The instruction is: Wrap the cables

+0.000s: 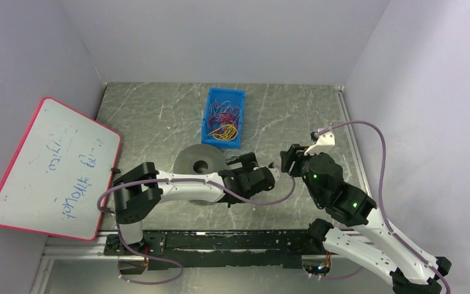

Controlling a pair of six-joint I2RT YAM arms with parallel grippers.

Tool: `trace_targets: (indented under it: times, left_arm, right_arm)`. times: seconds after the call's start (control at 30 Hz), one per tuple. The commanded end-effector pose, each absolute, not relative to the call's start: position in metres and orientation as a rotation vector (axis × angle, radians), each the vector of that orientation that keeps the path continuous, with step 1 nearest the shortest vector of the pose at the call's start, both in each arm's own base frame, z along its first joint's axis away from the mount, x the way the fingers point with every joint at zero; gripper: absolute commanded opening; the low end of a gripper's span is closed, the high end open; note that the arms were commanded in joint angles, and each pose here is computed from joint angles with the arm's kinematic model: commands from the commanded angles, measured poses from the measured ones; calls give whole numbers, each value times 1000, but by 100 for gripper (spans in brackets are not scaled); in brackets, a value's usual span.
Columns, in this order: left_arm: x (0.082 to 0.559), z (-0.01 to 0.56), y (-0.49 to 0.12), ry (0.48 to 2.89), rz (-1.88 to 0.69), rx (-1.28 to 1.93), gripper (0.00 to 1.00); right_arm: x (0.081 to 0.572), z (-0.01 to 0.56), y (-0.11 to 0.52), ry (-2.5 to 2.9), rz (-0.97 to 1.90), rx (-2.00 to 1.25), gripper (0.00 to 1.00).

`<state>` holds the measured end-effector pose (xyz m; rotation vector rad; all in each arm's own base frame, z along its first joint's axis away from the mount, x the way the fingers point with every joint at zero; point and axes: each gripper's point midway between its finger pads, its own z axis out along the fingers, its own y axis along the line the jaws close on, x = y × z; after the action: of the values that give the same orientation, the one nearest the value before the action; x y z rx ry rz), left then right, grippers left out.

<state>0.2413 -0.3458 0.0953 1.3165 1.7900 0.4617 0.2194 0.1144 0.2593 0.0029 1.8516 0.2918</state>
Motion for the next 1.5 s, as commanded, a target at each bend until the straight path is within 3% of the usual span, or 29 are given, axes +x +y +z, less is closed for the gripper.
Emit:
trace_targets:
  times: [0.0, 0.4, 0.73, 1.0, 1.23, 1.47]
  left_arm:
    - [239, 136, -389, 1730, 210, 1279, 99]
    - [277, 194, -399, 1750, -182, 1096, 99]
    - [337, 249, -349, 1814, -312, 747, 99]
    - [380, 267, -290, 2027, -545, 391, 99]
    - [401, 260, -207, 2124, -470, 107, 99]
    - [381, 264, -139, 2118, -325, -86, 99]
  right_arm:
    - [219, 283, 97, 1795, 256, 61, 61]
    - [207, 314, 55, 1682, 210, 208, 63]
    - [210, 302, 64, 1715, 210, 183, 65]
    - [225, 275, 100, 1809, 221, 64, 68]
    - [237, 247, 141, 1935, 246, -80, 76]
    - [258, 208, 175, 2085, 301, -176, 93]
